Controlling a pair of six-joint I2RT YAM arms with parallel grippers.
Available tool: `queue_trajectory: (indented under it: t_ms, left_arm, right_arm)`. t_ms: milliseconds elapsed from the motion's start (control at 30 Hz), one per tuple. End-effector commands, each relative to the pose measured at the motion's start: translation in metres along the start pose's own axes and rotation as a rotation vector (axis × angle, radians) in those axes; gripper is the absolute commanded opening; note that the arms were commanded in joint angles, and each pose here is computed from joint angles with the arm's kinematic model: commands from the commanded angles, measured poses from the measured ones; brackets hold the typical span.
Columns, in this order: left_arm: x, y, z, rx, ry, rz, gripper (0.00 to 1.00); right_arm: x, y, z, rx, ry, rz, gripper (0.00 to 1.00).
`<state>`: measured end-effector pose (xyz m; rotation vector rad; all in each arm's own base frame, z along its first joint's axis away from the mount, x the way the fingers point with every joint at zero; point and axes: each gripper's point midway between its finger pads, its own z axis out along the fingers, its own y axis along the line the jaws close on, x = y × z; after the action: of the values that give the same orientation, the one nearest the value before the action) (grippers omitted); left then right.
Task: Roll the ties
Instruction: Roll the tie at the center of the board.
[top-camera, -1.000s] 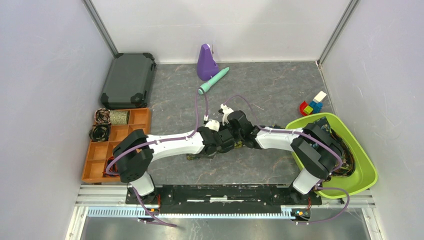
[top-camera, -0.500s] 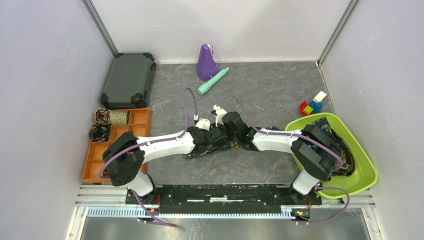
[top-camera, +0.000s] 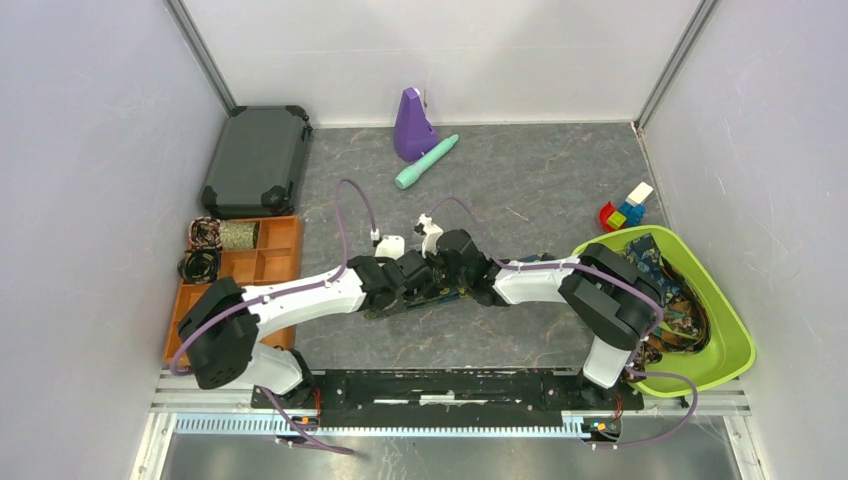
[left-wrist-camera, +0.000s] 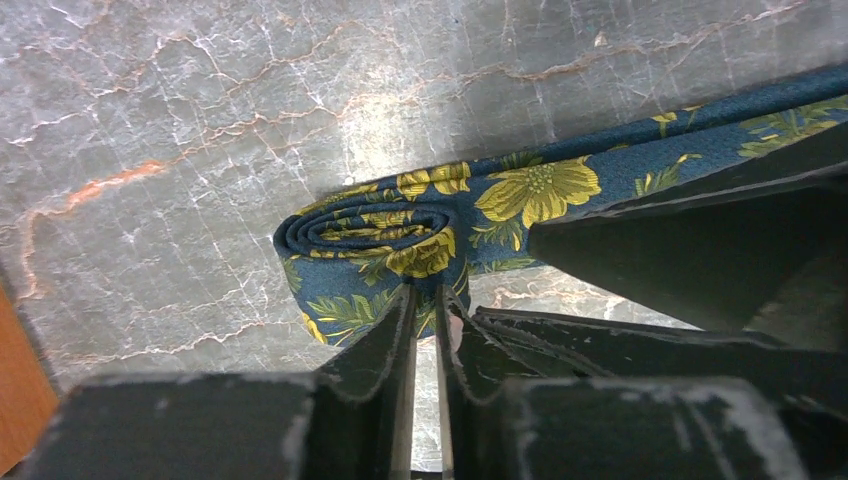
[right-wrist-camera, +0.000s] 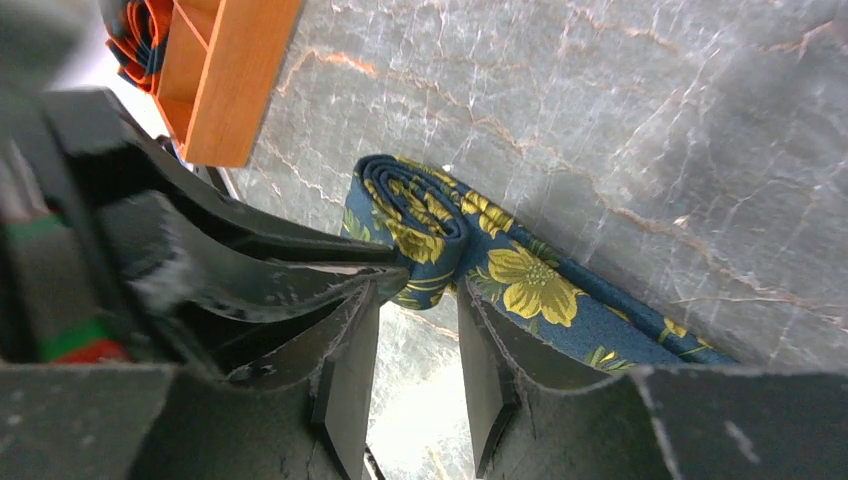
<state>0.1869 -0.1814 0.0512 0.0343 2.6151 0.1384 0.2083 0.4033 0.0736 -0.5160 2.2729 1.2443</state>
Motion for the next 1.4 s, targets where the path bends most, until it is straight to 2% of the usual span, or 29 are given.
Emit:
queue_trajectory:
  t_ms: [0, 133, 467, 700, 800, 867, 1000, 1067, 1233, 1367]
  left_arm:
    - [-0.014, -0.012, -0.007, 0.128, -0.037, -0.066, 0.22]
    - [-0.017, -0.007, -0.01, 0.174, -0.047, -0.113, 0.25]
    - [-0.019, 0.008, -0.008, 0.239, -0.052, -0.206, 0.15]
    - [-0.02, 0.014, -0.013, 0.242, -0.059, -0.218, 0.15]
    - [-0.024, 0.016, -0.02, 0.261, -0.084, -0.215, 0.23]
    - [-0.028, 0.021, -0.025, 0.256, -0.108, -0.205, 0.31]
    - [-0.027, 0.043, -0.027, 0.172, -0.133, -0.171, 0.67]
    - [-0.025, 0.051, -0.027, 0.143, -0.131, -0.16, 0.75]
    - [-0.015, 0.062, -0.02, 0.126, -0.143, -0.167, 0.76]
    - [-0.01, 0.058, -0.015, 0.193, -0.153, -0.24, 0.77]
  right_arm:
    - [-0.003, 0.023, 0.008, -0.095, -0.012, 0.003, 0.41]
    - [-0.003, 0.024, 0.01, -0.098, -0.01, 0.011, 0.4]
    - [0.004, 0.034, 0.016, -0.145, 0.012, 0.025, 0.39]
    - [0.01, 0.021, 0.023, -0.09, 0.024, 0.05, 0.39]
    - [0.012, 0.017, 0.025, -0.076, 0.028, 0.051, 0.38]
    - [0.013, 0.015, 0.027, -0.074, 0.032, 0.051, 0.37]
    - [0.016, 0.012, 0.031, -0.069, 0.04, 0.052, 0.36]
    - [0.016, 0.012, 0.032, -0.07, 0.041, 0.049, 0.36]
    - [0.016, 0.012, 0.032, -0.07, 0.045, 0.042, 0.36]
    - [0.012, 0.015, 0.028, -0.07, 0.035, 0.028, 0.41]
